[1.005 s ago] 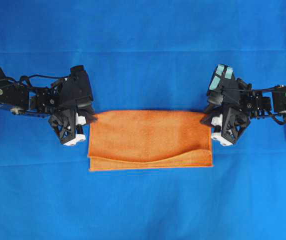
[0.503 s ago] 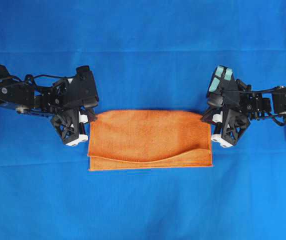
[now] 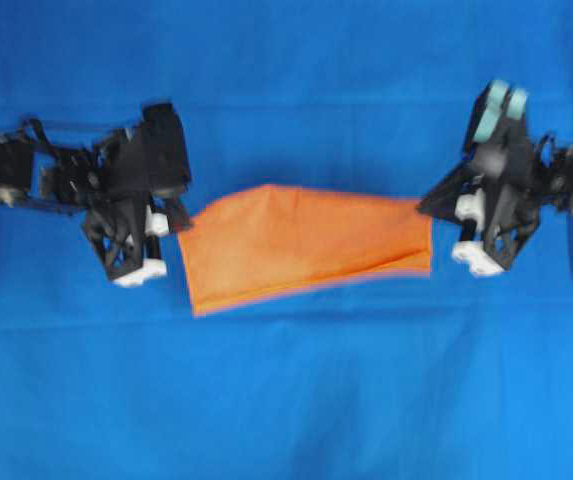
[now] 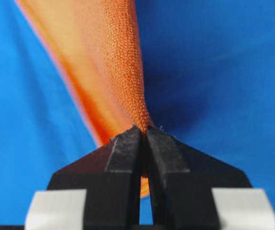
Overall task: Fold the orange towel.
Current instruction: 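Grasp the folded towel's left and right ends with both grippers, then lift the towel and rotate it, right gripper moving to the top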
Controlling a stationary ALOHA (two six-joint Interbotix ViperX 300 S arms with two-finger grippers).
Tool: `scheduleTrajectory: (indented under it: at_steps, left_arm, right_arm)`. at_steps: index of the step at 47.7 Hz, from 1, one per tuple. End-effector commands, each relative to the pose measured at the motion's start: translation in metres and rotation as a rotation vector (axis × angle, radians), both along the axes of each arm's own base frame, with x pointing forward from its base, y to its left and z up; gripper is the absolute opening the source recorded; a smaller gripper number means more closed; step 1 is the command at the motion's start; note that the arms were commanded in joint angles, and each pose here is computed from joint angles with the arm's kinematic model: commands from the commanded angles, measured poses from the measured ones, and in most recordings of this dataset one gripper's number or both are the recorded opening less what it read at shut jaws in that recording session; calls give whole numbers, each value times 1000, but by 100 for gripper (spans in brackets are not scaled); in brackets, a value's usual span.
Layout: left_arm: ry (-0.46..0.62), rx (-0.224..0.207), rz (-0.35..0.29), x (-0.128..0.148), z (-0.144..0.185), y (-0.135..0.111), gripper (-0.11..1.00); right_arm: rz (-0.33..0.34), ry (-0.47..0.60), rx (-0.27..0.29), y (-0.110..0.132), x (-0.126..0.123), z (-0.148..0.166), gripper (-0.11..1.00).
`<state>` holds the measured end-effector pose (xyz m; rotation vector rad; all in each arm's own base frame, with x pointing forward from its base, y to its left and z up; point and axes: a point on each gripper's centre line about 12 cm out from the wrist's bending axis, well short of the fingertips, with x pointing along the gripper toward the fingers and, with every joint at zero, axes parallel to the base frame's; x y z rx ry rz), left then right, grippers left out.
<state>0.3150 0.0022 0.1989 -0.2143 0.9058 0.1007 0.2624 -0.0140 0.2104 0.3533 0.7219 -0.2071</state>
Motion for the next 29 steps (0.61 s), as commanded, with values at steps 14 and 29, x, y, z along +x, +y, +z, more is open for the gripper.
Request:
scheduleTrajectory:
  at_steps: [14,29]
  left_arm:
    - [-144,4,-20,-4,46,-6,3]
    - [-207,3,-38,3,51,-12,3]
  right_arm:
    - [12,-135,-34,0,-11,38,2]
    - [3,-150,-52,-5,-8,38,2]
